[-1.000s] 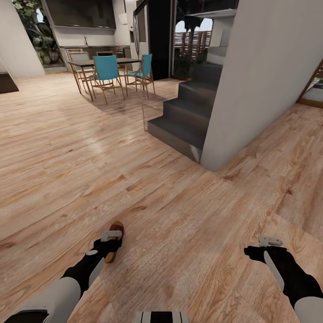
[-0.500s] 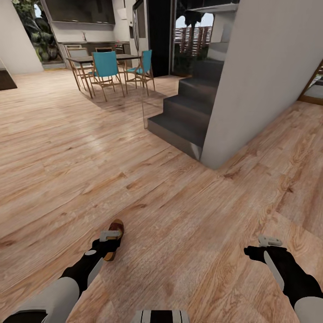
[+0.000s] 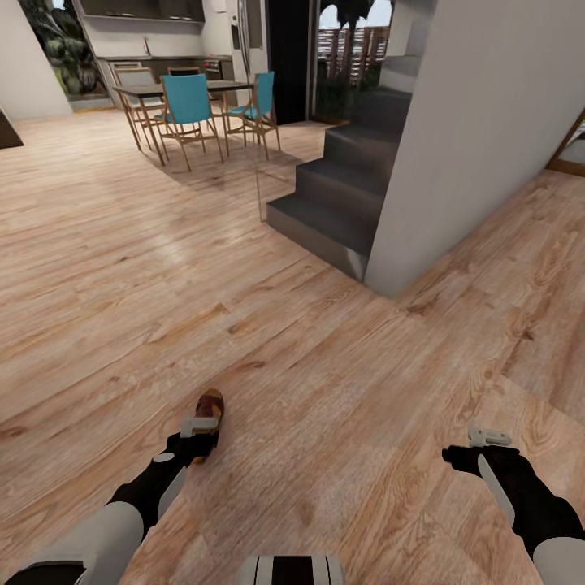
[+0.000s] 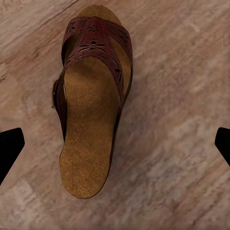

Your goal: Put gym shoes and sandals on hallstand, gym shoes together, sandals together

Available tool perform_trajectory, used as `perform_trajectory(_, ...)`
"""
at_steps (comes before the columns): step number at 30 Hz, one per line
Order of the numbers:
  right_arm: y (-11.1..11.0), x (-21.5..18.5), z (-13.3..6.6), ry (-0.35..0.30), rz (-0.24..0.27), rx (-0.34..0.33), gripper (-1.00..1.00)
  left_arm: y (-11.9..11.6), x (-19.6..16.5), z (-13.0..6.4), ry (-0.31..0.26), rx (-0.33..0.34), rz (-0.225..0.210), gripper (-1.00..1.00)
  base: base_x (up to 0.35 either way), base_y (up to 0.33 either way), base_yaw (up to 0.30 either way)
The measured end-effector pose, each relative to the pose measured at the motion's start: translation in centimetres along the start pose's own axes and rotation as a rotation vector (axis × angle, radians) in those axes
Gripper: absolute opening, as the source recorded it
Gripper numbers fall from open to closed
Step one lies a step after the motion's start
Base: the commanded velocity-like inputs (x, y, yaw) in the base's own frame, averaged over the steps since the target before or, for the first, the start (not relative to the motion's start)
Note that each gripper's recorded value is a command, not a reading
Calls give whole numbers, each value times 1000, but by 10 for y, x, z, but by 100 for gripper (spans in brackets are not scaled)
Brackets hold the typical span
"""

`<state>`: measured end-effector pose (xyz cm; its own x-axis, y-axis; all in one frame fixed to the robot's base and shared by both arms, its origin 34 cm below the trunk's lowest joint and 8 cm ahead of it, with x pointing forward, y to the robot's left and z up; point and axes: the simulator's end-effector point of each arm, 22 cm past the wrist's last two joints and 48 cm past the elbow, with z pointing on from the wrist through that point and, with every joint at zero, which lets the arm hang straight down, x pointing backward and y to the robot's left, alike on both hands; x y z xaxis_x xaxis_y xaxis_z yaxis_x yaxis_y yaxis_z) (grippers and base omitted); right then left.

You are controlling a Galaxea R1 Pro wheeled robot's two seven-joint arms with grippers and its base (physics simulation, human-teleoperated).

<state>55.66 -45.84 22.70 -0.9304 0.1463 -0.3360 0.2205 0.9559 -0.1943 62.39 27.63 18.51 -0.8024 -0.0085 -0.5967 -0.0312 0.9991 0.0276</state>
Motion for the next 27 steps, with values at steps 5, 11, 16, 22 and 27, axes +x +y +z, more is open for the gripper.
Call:
perform_trajectory(5, 0, -1, 1, -5, -1, 0, 100, 0, 2, 1, 4, 0, 0, 100, 0, 0, 0)
perform_trajectory(11, 5, -70, -20, -198, -2, -7, 100, 0, 10, 4, 16, 0, 1, 100, 0, 0, 0)
perform_trajectory(16, 10, -111, -35, -300, -5, -10, 100, 0, 19, 8, 33, 0, 1, 100, 0, 0, 0)
perform_trajectory(22, 14, -136, -45, -361, -2, -17, 100, 0, 27, 12, 45, 0, 2, 100, 0, 0, 0)
perform_trajectory(27, 24, -137, -45, -369, 5, -34, 100, 0, 29, 13, 48, 0, 2, 100, 0, 0, 0)
